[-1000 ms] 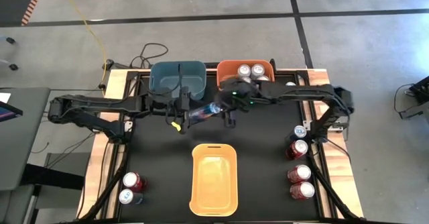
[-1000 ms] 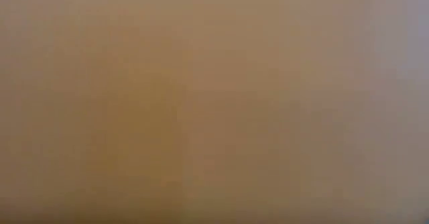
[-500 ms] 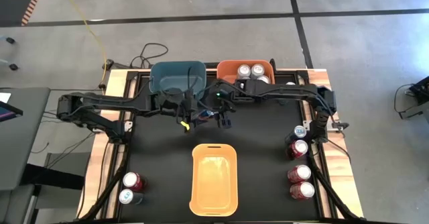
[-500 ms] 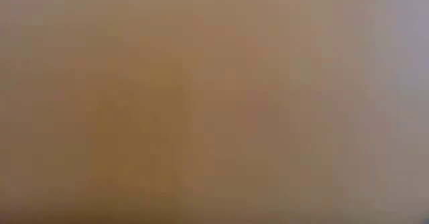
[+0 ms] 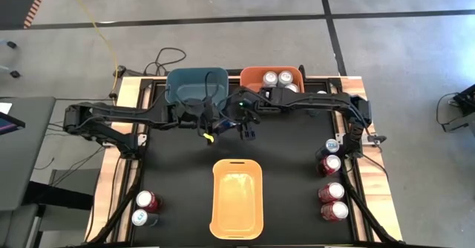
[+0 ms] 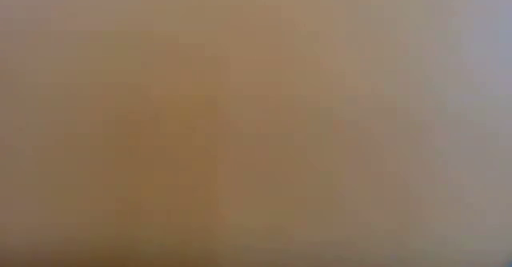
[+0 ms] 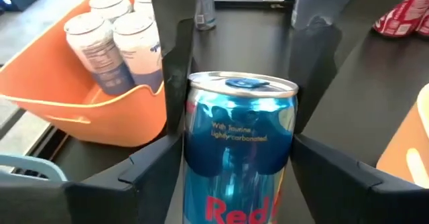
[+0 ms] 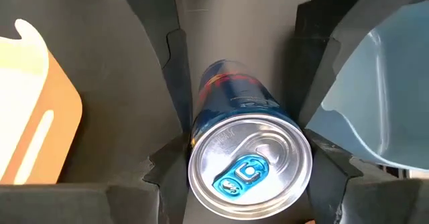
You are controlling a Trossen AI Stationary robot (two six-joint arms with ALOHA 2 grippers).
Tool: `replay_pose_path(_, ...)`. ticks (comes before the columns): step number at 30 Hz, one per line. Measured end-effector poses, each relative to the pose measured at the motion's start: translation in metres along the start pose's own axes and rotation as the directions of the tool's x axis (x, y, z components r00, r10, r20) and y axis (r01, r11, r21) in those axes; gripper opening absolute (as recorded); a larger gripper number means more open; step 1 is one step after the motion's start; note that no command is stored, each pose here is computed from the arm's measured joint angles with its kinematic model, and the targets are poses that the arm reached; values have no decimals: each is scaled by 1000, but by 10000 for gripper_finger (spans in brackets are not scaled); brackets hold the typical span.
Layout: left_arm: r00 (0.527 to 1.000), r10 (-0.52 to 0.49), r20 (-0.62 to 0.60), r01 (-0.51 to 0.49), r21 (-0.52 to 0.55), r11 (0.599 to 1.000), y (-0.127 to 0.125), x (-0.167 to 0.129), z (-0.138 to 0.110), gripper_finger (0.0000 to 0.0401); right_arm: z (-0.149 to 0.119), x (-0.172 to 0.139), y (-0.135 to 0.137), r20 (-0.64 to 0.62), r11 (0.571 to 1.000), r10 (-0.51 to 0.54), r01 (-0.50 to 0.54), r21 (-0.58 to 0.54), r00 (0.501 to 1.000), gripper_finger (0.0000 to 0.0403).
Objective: Sort soda cans
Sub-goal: Put the blue soda can into the blue bin
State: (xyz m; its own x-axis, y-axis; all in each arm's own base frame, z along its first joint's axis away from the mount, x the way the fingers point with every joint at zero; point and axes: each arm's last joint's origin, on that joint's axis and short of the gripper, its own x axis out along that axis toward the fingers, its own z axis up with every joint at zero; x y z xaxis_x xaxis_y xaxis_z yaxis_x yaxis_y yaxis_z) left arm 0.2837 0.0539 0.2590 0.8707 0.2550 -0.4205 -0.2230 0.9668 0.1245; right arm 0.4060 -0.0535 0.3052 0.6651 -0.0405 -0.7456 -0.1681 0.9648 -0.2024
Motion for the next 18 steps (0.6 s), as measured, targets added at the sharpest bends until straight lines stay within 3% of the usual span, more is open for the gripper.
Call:
replay_pose_path(6, 998, -58, 22, 58, 23, 998, -1, 0, 2, 294, 2, 0, 1, 13, 1000, -2, 2, -11, 1000, 230)
replay_pose_path(13, 997, 78, -12, -78, 8, 997, 2, 0, -1, 296, 5, -1, -1, 48, 1000, -23, 24, -11, 999, 230)
replay_pose_path(18, 1000, 11, 12, -12, 32, 999, 1, 0, 1, 293, 5, -1, 0, 46, 1000, -12, 13, -15, 999, 230)
